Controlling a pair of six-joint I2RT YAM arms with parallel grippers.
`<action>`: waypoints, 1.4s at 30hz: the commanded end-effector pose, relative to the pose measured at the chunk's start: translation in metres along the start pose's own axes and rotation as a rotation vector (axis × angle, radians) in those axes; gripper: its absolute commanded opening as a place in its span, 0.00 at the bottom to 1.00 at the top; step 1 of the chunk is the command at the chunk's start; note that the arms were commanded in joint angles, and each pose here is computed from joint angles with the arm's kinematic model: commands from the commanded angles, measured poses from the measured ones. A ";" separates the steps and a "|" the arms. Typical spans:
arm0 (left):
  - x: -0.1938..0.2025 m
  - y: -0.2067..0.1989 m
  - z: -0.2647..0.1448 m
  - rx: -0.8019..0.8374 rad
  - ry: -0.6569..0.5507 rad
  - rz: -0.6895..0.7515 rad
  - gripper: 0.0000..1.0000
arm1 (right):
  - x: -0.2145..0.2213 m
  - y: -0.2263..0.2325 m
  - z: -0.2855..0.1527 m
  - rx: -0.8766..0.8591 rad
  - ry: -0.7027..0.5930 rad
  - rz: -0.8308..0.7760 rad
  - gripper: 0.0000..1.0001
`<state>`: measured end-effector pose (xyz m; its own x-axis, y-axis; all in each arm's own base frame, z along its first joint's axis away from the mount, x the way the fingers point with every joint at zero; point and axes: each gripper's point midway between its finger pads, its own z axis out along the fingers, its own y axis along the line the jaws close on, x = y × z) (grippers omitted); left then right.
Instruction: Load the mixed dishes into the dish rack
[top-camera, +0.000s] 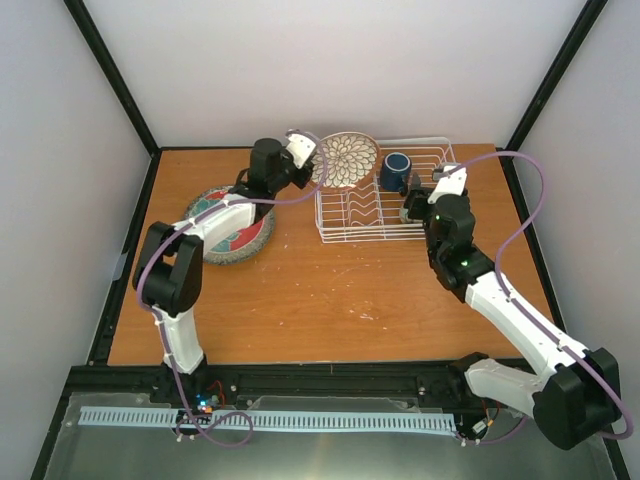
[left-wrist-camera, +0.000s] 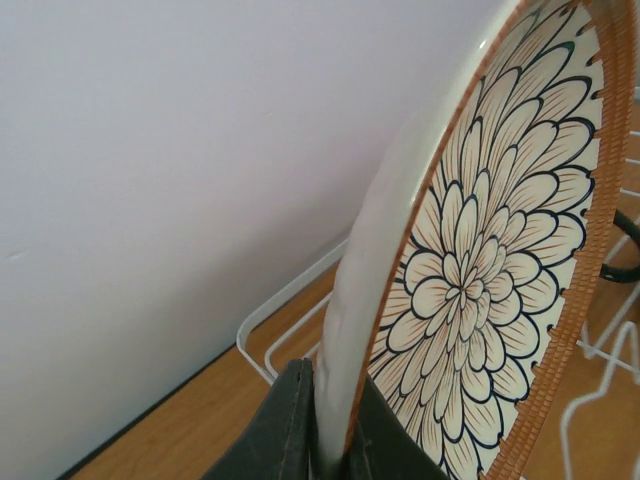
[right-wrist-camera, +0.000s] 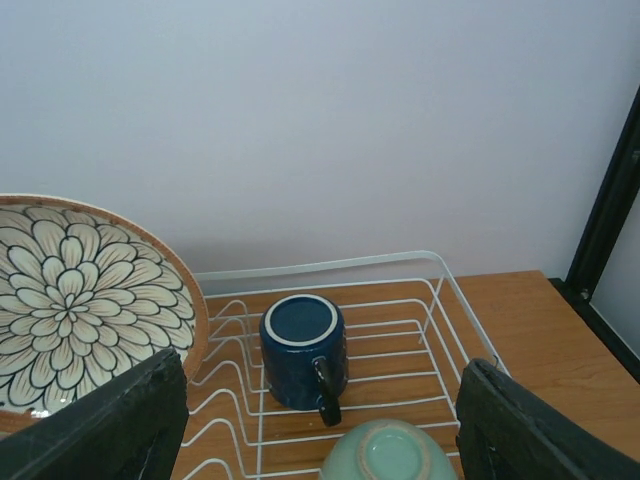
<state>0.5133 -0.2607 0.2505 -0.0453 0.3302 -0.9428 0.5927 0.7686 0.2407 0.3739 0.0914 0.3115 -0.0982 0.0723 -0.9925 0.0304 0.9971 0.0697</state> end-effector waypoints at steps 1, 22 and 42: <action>-0.125 0.034 -0.021 -0.219 -0.382 0.108 0.01 | -0.014 -0.009 -0.007 0.039 -0.065 0.035 0.73; -0.126 0.018 0.027 -0.304 -0.399 0.283 0.01 | -0.018 -0.014 -0.011 0.058 -0.091 0.030 0.73; -0.070 -0.013 0.067 -0.276 -0.284 0.393 0.01 | -0.013 -0.012 -0.006 0.056 -0.073 0.017 0.73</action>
<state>0.5643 -0.3149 0.2271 0.1931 0.5588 -0.8065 0.4105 0.7006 0.5837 0.3687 0.0807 0.3211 -0.0421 0.0847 -0.9955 0.0741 0.9939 0.0815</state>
